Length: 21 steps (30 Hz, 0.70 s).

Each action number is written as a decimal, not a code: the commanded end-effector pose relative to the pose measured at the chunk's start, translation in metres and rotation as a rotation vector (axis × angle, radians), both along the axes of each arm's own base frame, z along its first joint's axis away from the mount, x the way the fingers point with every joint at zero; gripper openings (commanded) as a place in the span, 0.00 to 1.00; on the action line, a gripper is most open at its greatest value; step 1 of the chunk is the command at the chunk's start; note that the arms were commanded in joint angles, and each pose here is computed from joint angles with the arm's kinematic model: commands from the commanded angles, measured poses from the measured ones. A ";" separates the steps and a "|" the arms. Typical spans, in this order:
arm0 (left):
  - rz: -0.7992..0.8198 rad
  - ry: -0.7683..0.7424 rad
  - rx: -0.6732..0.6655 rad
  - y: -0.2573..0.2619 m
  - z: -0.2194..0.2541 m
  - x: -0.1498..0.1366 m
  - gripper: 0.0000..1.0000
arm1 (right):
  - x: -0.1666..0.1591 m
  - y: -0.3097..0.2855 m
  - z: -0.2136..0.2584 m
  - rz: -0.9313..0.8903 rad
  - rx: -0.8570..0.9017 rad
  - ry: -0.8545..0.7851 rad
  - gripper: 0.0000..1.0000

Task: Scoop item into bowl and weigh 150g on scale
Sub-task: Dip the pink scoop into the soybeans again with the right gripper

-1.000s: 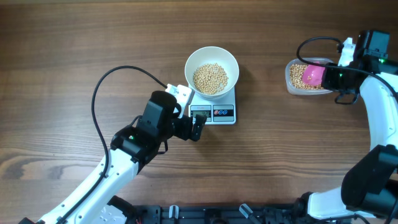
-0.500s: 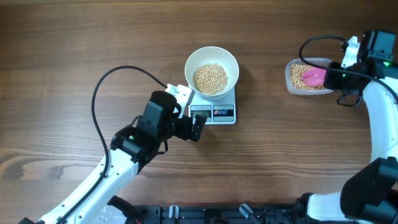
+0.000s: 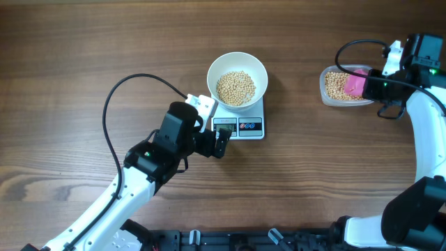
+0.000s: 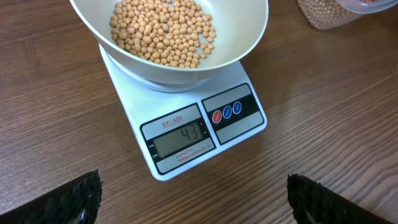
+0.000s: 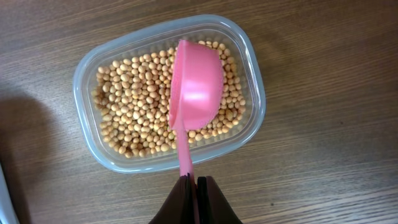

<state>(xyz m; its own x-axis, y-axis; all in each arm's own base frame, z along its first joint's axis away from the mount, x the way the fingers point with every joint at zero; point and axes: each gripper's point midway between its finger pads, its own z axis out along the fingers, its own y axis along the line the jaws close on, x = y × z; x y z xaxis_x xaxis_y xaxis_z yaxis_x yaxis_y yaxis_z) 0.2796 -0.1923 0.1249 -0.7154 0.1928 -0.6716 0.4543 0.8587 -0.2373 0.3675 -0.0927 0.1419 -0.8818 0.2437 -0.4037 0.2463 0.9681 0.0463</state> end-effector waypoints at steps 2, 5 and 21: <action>-0.031 0.000 0.006 -0.003 -0.002 -0.003 1.00 | 0.005 -0.004 0.019 -0.010 -0.026 -0.054 0.04; -0.031 -0.001 0.006 -0.003 -0.002 -0.003 1.00 | 0.007 -0.005 0.027 0.027 -0.055 -0.076 0.04; -0.031 0.000 0.006 -0.003 -0.002 -0.003 1.00 | 0.003 0.010 0.035 0.304 -0.116 -0.086 0.04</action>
<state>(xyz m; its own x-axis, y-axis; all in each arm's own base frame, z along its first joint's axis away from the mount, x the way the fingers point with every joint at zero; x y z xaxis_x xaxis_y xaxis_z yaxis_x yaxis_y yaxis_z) 0.2796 -0.1923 0.1249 -0.7154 0.1928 -0.6716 0.4543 0.8587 -0.2373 0.3672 -0.0857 0.1620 -0.8878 0.0190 -0.4598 0.0325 0.9992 -0.0215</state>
